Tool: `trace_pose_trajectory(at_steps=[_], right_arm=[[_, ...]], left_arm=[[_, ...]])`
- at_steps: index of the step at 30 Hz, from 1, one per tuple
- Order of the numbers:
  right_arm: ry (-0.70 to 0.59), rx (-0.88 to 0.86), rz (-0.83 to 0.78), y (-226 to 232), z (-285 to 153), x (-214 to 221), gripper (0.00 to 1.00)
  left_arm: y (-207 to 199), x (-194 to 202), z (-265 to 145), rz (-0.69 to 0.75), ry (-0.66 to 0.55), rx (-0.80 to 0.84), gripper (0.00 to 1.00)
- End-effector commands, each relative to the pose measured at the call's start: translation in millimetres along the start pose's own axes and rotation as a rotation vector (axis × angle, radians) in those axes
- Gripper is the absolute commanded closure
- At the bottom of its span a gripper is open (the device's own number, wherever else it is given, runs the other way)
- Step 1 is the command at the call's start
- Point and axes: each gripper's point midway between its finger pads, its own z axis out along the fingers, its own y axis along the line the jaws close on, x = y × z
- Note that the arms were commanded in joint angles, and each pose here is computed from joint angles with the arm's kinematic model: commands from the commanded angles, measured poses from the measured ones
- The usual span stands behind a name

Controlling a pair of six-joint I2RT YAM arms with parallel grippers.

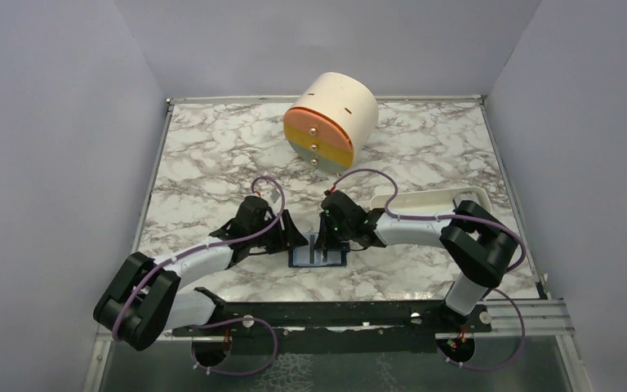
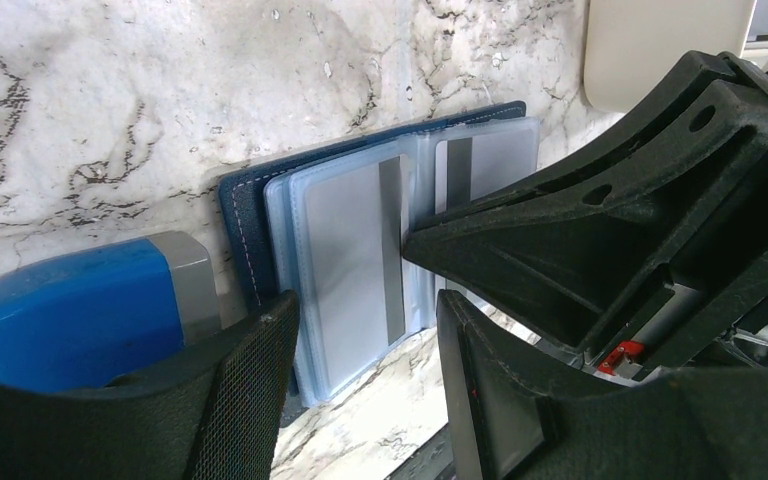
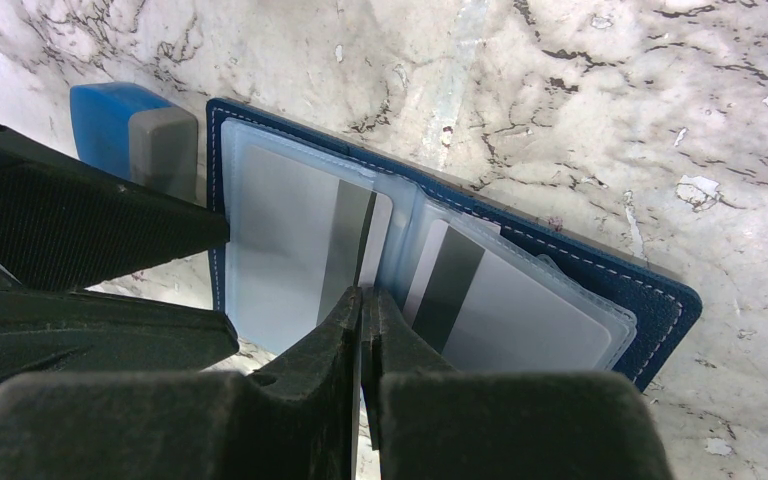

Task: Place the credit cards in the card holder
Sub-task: Turn over the card slot in the card holder.

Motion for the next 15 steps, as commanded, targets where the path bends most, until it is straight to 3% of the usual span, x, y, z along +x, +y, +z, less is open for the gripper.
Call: trace_pose_trajectory(at_steps=[1, 15], right_arm=[[0.05, 0.052, -0.012, -17.1, 6.9, 18.3, 0.96], [0.049, 0.037, -0.01, -17.6, 9.6, 20.8, 0.96]], left_arm=[[0.6, -4.9, -2.1, 0.02, -0.02, -0.01, 0.44], [-27.9, -0.9, -5.9, -0.023, 0.005, 0.136, 0.44]])
